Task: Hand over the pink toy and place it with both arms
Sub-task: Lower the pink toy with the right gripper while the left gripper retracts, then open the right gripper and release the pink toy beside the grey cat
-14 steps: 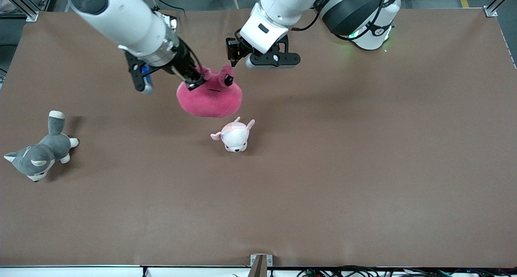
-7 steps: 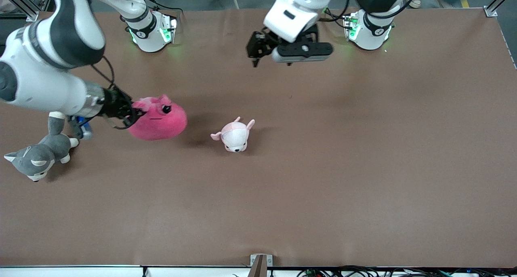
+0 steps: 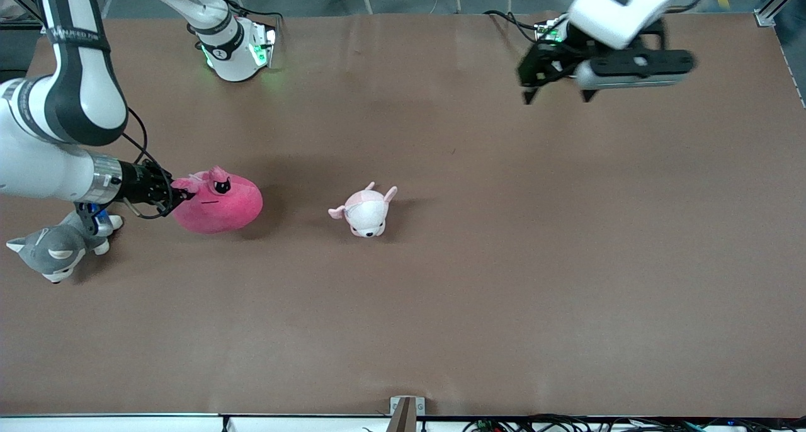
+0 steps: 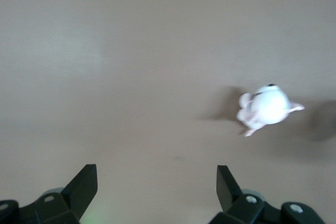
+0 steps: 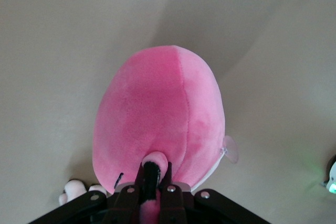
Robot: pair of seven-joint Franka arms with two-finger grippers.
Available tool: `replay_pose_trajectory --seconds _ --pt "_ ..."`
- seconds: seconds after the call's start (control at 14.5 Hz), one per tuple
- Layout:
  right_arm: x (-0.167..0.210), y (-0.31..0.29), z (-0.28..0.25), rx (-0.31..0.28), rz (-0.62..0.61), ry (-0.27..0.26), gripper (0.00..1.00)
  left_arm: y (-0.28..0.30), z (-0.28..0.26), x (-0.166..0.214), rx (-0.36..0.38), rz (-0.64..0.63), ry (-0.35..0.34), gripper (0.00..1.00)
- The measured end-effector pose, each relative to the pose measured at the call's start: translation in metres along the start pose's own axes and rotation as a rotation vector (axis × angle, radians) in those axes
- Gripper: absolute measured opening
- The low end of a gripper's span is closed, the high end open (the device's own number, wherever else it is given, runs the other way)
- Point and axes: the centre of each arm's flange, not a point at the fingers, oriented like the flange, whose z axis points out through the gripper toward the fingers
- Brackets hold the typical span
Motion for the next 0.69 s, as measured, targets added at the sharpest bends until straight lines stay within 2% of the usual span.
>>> replay_pose_trajectory --seconds 0.14,0.41,0.48,0.69 --pt "0.018 0.002 0.02 -0.016 -0.016 -0.014 0.11 -0.046 -0.002 0.014 0.037 0.014 -0.038 1.0" --pt "0.04 0.001 0.05 -0.034 -0.006 -0.025 0.15 -0.135 0.005 0.048 0.05 0.033 -0.072 1.0" --pt "0.045 0.002 0.054 -0.037 -0.001 -0.029 0.2 -0.154 0.007 0.053 0.051 0.042 -0.079 1.0" --pt "0.051 0.004 0.054 -0.032 -0.006 -0.027 0.49 -0.182 0.013 0.056 0.061 0.056 -0.104 1.0"
